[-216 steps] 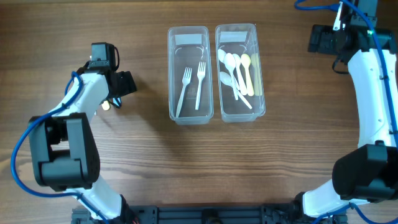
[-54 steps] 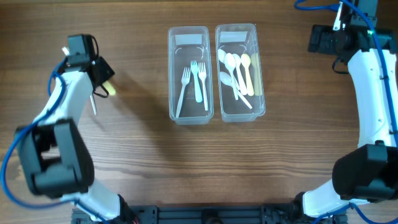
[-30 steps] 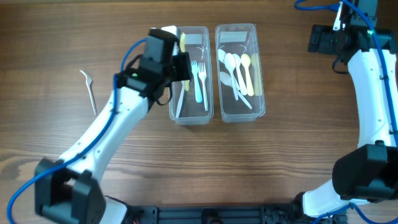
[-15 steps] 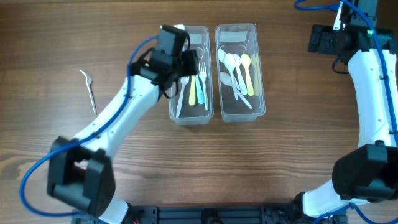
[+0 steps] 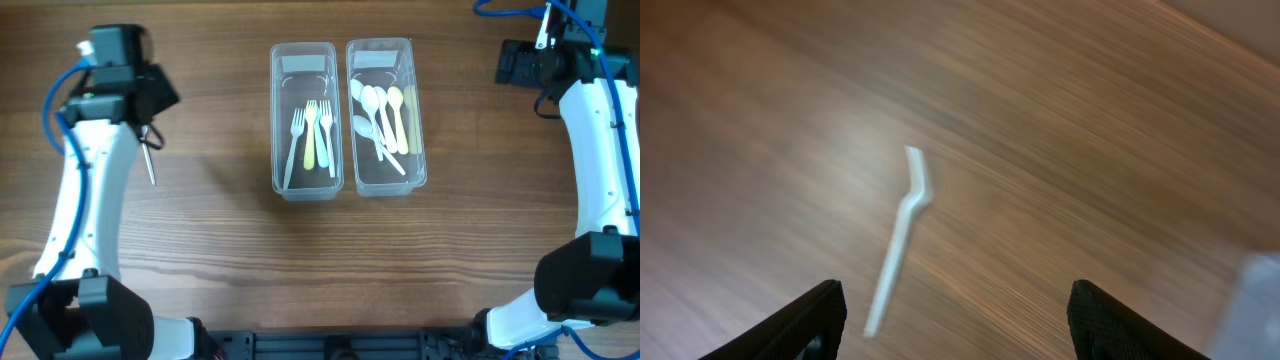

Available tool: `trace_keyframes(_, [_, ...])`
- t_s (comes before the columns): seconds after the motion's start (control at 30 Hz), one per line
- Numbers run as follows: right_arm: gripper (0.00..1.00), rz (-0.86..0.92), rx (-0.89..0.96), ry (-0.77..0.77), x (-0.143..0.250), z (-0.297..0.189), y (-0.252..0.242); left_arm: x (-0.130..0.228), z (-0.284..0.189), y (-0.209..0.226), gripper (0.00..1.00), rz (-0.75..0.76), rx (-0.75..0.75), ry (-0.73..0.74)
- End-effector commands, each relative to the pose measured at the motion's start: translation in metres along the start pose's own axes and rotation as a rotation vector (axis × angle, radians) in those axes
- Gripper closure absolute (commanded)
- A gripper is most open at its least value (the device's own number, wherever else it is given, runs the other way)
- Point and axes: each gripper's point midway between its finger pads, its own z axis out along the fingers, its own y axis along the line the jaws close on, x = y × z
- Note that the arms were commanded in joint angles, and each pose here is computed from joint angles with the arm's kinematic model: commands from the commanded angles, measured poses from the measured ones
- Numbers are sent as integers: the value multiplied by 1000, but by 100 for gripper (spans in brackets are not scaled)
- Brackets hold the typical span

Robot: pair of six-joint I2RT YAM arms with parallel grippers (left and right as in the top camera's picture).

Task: Pack container
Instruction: 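Move the left gripper to the last bent white fork and grasp it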

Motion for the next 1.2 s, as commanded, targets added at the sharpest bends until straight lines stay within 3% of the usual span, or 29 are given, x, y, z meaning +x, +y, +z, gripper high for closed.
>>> trace_keyframes(0.0, [0,-7,16,-17,-5,-5,-3,-11,11,44,28,-66,-86,0])
trace_keyframes(0.17, [0,-7,16,-17,-5,-5,-3,-1,40,67,41,-45,-135,75])
trace_keyframes(0.57, [0,-7,16,-17,-5,-5,-3,64,133,70,35,18,-209,309])
trace_keyframes(0.67, [0,-6,16,-17,-5,-5,-3,77,148,59,37,16,-152,354])
trace_keyframes(0.77, [0,-7,16,-17,-5,-5,-3,80,156,45,43,1,-78,366])
trace_keyframes(1.17, [0,-6,16,-17,-5,-5,-3,74,165,37,43,-12,-34,332])
